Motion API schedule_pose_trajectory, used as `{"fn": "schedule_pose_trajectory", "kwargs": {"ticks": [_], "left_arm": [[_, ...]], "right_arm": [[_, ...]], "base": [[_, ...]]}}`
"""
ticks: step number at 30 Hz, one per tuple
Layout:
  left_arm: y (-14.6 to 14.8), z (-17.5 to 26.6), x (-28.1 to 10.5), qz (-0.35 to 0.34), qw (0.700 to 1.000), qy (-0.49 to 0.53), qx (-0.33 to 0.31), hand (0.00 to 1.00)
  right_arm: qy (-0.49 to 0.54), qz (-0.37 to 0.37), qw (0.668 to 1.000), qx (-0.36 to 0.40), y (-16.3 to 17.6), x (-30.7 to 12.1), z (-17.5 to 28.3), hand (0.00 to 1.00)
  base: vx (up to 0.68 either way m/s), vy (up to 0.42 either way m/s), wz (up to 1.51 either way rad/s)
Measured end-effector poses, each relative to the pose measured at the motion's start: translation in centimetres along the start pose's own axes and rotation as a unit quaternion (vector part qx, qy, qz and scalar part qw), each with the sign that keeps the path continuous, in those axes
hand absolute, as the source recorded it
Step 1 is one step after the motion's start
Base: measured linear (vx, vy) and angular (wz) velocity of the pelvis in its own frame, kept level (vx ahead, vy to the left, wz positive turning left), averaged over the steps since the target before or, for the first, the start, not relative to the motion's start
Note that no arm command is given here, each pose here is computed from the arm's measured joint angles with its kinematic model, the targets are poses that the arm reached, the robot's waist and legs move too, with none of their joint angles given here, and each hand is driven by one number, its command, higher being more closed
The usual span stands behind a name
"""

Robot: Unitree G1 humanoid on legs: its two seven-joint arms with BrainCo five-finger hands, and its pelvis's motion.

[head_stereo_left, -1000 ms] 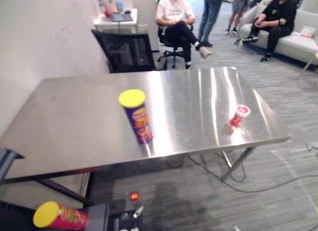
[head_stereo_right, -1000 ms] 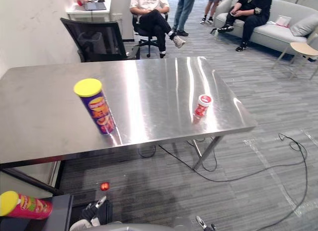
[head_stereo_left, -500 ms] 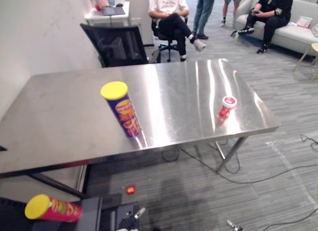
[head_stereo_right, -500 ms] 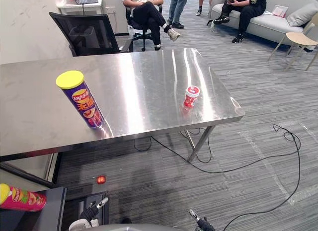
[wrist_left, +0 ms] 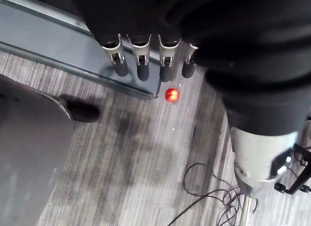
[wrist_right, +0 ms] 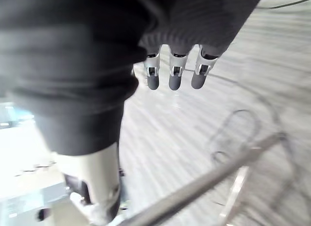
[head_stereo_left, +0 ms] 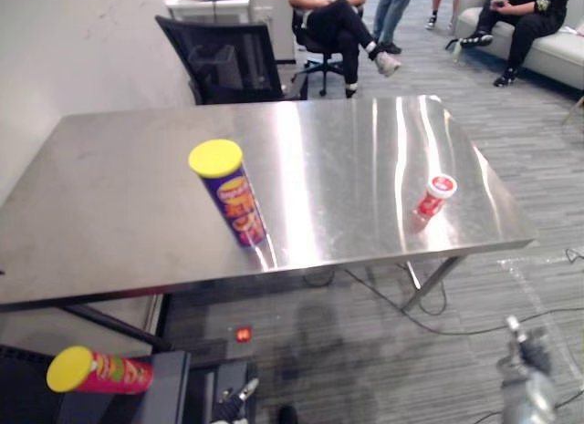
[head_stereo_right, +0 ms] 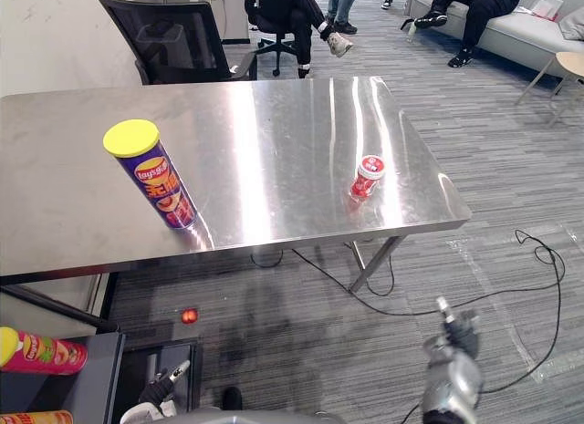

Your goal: Put the gum and the chips on the shelf.

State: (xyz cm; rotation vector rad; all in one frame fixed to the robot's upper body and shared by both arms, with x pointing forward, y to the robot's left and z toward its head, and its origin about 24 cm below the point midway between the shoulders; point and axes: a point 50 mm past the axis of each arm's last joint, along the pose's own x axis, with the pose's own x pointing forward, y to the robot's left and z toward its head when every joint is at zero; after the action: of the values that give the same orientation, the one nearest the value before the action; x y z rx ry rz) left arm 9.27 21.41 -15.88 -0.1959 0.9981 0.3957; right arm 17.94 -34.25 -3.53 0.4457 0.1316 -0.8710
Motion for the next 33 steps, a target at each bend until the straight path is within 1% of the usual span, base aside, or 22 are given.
{"fn": "schedule_pose_trajectory", "kwargs": {"ticks": [1, 2, 4, 7, 11, 12, 14, 19, 21, 23, 28, 33], "left_arm": [[-0.2, 0.1, 0.0, -0.005, 1.000, -0.003, 0.007, 0.00], [-0.3, 0.1, 0.0, -0.007, 1.000, -0.004, 0.009, 0.00], [-0.5, 0.1, 0.0, -0.015, 1.000, -0.005, 0.024, 0.00], [-0.7, 0.0, -0.1, -0.021, 0.999, -0.003, 0.036, 0.00], [-0.9, 0.1, -0.1, -0.032, 0.999, -0.005, 0.043, 0.00], [-1.0, 0.1, -0.1, -0.035, 0.998, -0.006, 0.044, 0.00], [-1.1, 0.1, -0.1, -0.036, 0.998, -0.006, 0.043, 0.00], [-1.5, 0.4, -0.1, -0.042, 0.998, -0.014, 0.040, 0.00], [-1.5, 0.4, -0.1, -0.043, 0.998, -0.014, 0.040, 0.00], [-1.6, 0.3, -0.1, -0.045, 0.998, -0.013, 0.044, 0.00], [-1.7, 0.5, -0.1, -0.050, 0.998, -0.018, 0.045, 0.00], [-1.9, 0.8, -0.1, -0.053, 0.997, -0.024, 0.041, 0.00]], "right_arm": [[-0.040, 0.008, 0.999, -0.001, 0.8, 0.6, 2.1, 0.00], [-0.050, 0.009, 0.999, -0.001, 1.0, 0.8, 2.6, 0.00], [-0.110, 0.026, 0.994, -0.007, 2.5, 1.4, 5.6, 0.00], [-0.159, 0.041, 0.986, -0.007, 3.9, 1.8, 8.1, 0.00], [-0.203, 0.099, 0.974, -0.026, 7.1, 1.4, 10.2, 0.00], [-0.221, 0.124, 0.966, -0.042, 8.3, 0.8, 10.8, 0.00], [-0.239, 0.150, 0.958, -0.057, 9.7, 0.3, 11.3, 0.00], [-0.247, 0.196, 0.947, -0.062, 11.8, -0.1, 11.6, 0.00], [-0.251, 0.232, 0.936, -0.087, 13.4, 0.0, 12.2, 0.00], [-0.255, 0.251, 0.927, -0.111, 14.6, 0.4, 13.0, 0.00], [-0.252, 0.274, 0.914, -0.160, 16.9, 1.5, 14.1, 0.00], [-0.230, 0.278, 0.916, -0.174, 18.4, 2.4, 14.0, 0.00]], "base": [[0.02, -0.001, 0.03], [0.02, -0.005, 0.04], [0.00, 0.000, 0.00], [0.01, 0.011, 0.04], [-0.01, 0.033, 0.09], [-0.02, 0.028, 0.18], [-0.03, 0.023, 0.20], [-0.06, 0.004, 0.09], [-0.08, 0.007, -0.06], [-0.07, 0.009, -0.04], [-0.04, 0.005, 0.15], [0.01, 0.021, 0.09]]}}
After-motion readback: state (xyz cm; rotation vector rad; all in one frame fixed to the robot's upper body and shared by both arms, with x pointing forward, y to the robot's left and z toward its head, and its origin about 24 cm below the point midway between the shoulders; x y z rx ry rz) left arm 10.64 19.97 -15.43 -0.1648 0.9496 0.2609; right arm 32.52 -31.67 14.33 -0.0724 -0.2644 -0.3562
